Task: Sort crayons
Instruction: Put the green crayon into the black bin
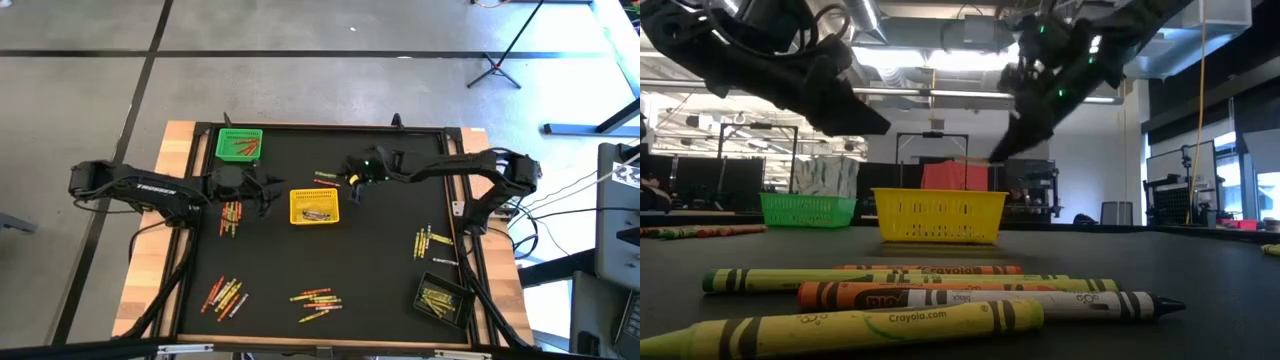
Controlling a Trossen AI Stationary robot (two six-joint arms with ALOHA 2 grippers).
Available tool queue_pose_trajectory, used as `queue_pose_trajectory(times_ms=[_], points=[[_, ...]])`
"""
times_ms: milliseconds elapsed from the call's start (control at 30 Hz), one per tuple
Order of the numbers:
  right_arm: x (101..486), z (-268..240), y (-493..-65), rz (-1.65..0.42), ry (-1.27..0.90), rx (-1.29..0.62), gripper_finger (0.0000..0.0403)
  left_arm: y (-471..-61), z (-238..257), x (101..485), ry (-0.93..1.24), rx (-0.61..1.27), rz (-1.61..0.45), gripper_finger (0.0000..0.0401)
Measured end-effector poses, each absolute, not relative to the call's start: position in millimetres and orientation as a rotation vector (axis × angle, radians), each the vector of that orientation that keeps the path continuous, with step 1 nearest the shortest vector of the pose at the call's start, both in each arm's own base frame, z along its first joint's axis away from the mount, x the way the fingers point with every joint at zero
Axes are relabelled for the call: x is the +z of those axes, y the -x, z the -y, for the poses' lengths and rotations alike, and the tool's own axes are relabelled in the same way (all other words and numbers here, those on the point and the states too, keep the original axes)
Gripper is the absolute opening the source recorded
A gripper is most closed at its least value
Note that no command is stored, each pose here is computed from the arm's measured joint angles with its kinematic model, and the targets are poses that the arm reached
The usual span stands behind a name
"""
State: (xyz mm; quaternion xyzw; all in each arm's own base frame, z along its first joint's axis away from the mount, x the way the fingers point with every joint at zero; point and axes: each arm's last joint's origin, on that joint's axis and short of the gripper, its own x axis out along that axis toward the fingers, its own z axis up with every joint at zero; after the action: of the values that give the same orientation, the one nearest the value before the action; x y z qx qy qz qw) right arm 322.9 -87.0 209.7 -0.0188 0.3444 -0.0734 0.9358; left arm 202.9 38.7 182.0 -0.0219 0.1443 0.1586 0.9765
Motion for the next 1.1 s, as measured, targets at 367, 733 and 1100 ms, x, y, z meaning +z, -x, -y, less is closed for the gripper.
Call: queue_pose_trajectory(times_ms=[367,733,1100], points=[[212,45,-339,-0.483,0.138,-0.035,0.0019,-214,-35,179,0.056,0.259,-0.246,0.0176],[209,13,-336,-0.546,0.148,0.062,0.0019,-232,-13,163,0.044,0.134,-0.226,0.0175],[207,-52,-304,-0.808,-0.043,0.145,0.0019,-239,9,154,0.081,0.052,-0.214,0.0175]])
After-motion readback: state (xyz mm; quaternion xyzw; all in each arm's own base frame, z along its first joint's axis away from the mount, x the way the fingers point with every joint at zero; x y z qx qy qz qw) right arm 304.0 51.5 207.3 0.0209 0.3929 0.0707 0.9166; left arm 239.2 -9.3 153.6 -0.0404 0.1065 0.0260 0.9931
